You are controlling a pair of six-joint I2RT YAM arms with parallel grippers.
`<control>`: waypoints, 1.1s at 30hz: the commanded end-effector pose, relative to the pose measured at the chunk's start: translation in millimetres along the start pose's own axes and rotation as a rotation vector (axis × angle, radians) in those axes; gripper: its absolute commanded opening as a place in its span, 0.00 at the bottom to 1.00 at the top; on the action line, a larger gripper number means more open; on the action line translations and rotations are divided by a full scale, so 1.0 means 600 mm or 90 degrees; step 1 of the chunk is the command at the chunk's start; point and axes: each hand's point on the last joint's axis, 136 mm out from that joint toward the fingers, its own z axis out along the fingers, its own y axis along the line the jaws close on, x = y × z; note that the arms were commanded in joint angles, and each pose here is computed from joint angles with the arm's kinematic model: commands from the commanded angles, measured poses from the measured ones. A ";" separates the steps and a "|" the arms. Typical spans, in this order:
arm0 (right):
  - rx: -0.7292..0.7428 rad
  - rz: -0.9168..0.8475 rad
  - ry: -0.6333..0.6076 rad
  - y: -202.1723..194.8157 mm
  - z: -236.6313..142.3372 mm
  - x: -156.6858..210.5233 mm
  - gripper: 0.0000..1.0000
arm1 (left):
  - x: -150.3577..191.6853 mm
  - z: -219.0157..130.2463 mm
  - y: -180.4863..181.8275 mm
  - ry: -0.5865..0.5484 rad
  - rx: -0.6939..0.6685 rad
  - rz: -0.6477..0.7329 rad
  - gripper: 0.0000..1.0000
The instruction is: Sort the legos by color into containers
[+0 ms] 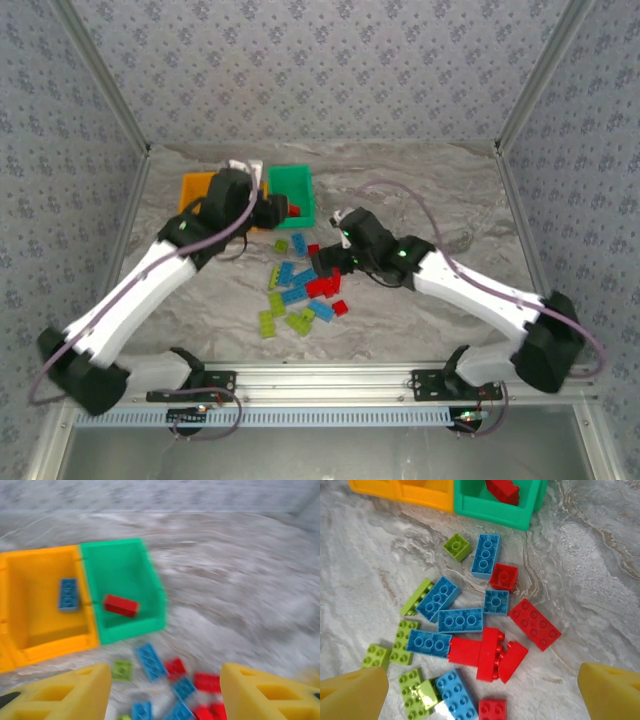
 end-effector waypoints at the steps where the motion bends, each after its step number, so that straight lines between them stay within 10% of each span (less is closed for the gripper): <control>1: 0.006 -0.019 0.035 0.002 0.061 -0.014 0.92 | 0.059 -0.076 0.031 0.043 -0.034 0.118 0.60; 15: 0.072 -0.074 0.140 -0.013 0.302 -0.041 0.73 | 0.233 -0.180 0.009 0.034 0.216 0.337 0.74; 27: 0.073 -0.068 0.184 -0.017 0.343 0.000 0.47 | 0.239 -0.164 0.013 0.017 0.207 0.332 0.82; 33: 0.081 -0.085 0.079 0.010 0.276 -0.059 0.33 | 0.238 -0.164 0.024 0.002 0.191 0.326 0.87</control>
